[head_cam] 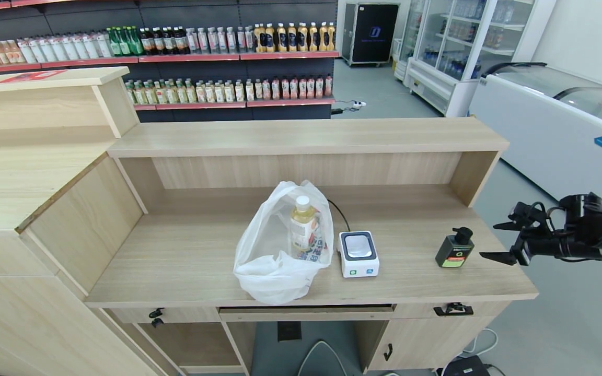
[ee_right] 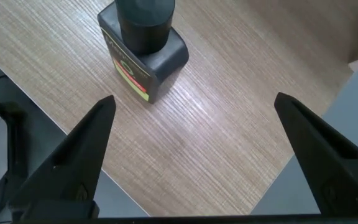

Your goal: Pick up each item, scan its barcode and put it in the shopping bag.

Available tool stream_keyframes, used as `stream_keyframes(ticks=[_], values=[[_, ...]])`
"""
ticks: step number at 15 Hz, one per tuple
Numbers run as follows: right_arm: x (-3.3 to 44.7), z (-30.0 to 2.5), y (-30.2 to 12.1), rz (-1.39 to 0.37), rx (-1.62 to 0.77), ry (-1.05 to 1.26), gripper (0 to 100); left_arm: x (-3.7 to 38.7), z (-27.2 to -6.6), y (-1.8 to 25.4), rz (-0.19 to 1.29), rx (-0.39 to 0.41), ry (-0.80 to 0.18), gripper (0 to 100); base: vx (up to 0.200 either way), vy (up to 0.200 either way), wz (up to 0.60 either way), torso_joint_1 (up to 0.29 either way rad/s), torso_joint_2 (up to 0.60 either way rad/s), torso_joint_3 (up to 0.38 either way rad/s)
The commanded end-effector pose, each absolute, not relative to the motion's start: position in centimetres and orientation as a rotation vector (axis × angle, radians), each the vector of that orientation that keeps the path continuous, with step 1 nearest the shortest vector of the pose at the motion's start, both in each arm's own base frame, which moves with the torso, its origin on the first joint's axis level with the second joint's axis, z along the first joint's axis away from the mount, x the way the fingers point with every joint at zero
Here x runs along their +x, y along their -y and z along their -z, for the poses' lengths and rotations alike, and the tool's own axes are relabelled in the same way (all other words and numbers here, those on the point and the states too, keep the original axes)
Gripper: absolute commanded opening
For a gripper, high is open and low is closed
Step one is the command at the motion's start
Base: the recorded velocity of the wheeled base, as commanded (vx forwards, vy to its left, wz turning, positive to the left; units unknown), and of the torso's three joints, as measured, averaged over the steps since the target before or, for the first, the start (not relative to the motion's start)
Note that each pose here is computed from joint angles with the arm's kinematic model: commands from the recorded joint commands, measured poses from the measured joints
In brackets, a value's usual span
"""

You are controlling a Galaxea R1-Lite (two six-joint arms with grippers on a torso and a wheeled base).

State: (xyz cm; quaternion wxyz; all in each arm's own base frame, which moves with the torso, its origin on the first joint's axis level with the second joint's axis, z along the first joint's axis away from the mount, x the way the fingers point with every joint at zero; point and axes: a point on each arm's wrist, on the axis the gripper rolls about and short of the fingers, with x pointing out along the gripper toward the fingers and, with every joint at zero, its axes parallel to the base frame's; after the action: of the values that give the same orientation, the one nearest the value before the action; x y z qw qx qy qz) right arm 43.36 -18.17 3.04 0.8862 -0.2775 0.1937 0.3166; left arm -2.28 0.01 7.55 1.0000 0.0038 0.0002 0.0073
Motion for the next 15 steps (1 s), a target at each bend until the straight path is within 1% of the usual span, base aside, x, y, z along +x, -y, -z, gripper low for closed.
stream_keyframes(ticks=[1,2,6,9,14,15], values=[[43.9,-1.7,17.6,-0.682,-0.569,-0.412,100,-2.3,-7.5,0.0,-0.015,0.008,0.0,0,0.0,0.0,0.0,0.0,0.0,0.0],[44.5,-0.8,16.9,-0.706,-0.565,-0.412,100,-2.3,-7.5,0.0,-0.015,0.008,0.0,0,0.0,0.0,0.0,0.0,0.0,0.0],[46.2,1.0,14.9,-0.774,-0.565,-0.387,100,-2.3,-7.5,0.0,-0.015,0.008,0.0,0,0.0,0.0,0.0,0.0,0.0,0.0],[46.9,1.7,13.6,-0.808,-0.573,-0.38,100,-2.3,-7.5,0.0,-0.015,0.008,0.0,0,0.0,0.0,0.0,0.0,0.0,0.0],[47.3,2.9,12.5,-0.843,-0.591,-0.378,100,-2.3,-7.5,0.0,-0.015,0.008,0.0,0,0.0,0.0,0.0,0.0,0.0,0.0],[47.4,3.0,12.3,-0.848,-0.592,-0.377,0,-2.3,-7.5,0.0,-0.015,0.008,0.0,0,0.0,0.0,0.0,0.0,0.0,0.0]])
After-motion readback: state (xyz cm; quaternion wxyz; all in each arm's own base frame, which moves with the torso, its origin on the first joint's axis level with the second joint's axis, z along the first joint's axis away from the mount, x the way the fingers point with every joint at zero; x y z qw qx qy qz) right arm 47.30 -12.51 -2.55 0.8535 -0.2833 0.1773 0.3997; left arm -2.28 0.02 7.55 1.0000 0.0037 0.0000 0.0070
